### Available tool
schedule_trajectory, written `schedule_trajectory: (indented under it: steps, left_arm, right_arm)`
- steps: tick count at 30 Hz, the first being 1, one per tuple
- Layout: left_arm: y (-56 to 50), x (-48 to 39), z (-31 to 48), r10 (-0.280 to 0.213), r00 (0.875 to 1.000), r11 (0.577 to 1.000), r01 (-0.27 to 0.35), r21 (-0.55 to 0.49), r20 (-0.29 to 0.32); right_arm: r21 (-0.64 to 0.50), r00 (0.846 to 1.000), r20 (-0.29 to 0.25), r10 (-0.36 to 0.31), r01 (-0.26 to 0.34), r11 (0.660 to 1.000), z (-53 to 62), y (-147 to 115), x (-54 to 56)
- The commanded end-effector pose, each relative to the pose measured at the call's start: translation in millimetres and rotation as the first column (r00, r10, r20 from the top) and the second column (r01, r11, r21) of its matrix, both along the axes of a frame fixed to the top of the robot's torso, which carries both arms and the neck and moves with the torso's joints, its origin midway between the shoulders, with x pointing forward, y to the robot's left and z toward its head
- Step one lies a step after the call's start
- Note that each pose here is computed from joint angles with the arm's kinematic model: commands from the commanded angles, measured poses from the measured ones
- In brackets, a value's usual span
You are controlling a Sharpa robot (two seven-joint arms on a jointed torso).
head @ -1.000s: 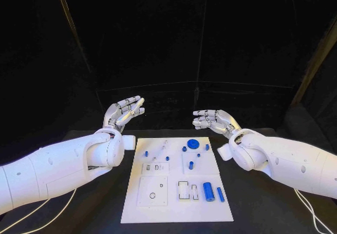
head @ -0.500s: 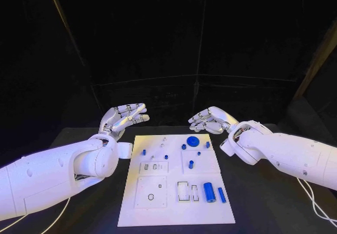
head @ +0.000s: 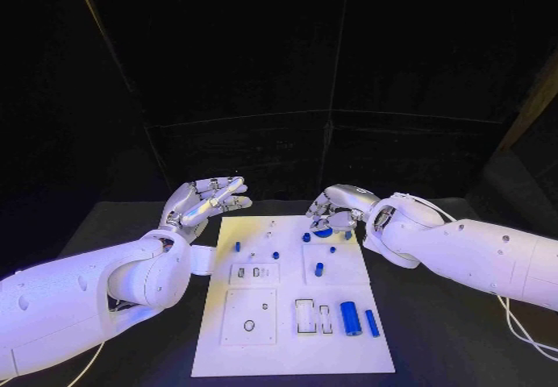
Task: Assemble the parts on the task board
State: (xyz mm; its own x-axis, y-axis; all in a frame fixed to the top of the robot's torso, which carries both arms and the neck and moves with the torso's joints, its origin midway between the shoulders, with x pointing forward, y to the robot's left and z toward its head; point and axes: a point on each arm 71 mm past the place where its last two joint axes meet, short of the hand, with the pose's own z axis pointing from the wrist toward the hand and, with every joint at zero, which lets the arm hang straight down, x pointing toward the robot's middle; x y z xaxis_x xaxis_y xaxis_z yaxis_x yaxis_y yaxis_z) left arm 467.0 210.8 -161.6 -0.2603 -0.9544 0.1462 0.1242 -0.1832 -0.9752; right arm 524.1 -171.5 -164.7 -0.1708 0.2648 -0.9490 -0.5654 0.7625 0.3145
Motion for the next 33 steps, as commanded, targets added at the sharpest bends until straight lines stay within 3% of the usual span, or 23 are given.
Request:
schedule_trajectory:
  steps: [1,10,33]
  left_arm:
    - [-4.0,-1.7,3.7,-0.042,0.999,0.999,0.042,0.003,0.035]
    - [-7.1,-6.2,6.5,-0.058,0.997,0.998,0.058,0.002,0.054]
    - [-11.5,-10.0,10.8,-0.079,0.995,0.997,0.079,-0.005,0.059]
  right_arm:
    - [-0.168,0.999,0.042,-0.019,0.025,0.985,-2.9,1,2.3]
    - [-0.233,0.998,0.053,-0.030,0.042,0.971,-3.3,8,5.1]
    - [-0.297,0.999,0.011,-0.030,0.032,0.954,-8.3,21,12.5]
